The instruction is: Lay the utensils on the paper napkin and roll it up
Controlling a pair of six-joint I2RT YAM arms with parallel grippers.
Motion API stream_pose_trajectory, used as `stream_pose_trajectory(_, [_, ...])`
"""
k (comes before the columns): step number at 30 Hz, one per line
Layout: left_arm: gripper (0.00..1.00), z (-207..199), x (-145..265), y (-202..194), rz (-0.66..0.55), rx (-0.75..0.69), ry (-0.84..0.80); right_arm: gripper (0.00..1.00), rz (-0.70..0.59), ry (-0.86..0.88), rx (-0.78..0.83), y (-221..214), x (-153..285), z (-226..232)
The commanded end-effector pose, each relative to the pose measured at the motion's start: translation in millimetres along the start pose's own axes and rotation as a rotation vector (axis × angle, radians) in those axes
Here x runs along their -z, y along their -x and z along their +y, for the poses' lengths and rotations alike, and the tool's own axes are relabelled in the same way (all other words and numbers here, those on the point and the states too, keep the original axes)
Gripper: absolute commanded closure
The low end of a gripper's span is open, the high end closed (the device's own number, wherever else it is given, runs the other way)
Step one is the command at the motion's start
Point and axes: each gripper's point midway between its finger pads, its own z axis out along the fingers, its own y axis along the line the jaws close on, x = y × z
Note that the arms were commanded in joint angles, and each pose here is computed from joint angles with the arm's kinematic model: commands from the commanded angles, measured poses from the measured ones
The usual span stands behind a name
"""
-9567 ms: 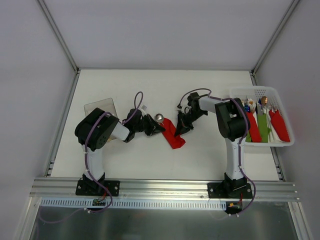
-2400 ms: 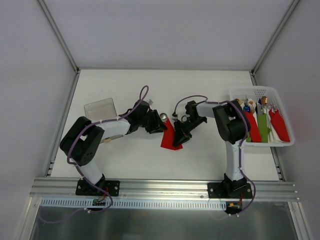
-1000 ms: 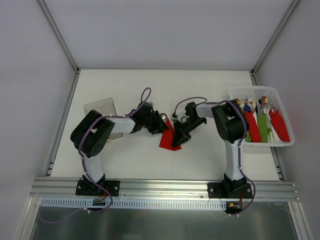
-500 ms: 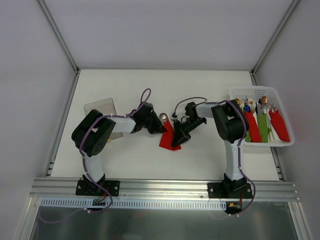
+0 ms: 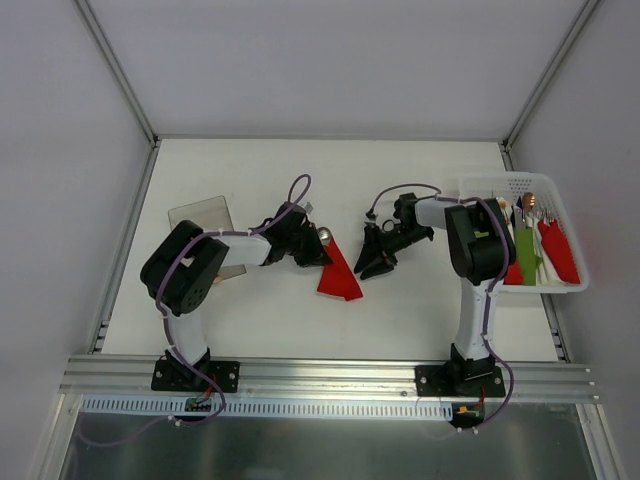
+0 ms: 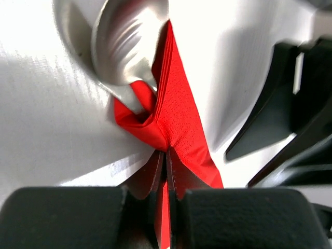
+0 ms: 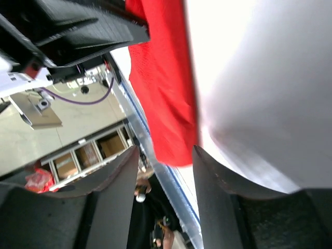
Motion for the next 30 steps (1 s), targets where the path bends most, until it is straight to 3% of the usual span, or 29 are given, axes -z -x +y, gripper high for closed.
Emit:
stream_pose_trajectory(1, [1.00, -11, 16, 8, -0.009, -0.100, -0.022, 0.50, -0.071, -0.003, 0.088, 14, 22, 10])
stream_pose_trajectory(15, [1.00, -41, 42, 21, -0.027, -0.218, -0.077, 0.40, -0.117, 0.079, 0.093, 36, 27, 14])
stream_pose_trajectory(30, [1.00, -69, 60, 25, -0.029, -0.275, -0.158, 0.36, -0.138, 0.226, 0.108, 41, 17, 17])
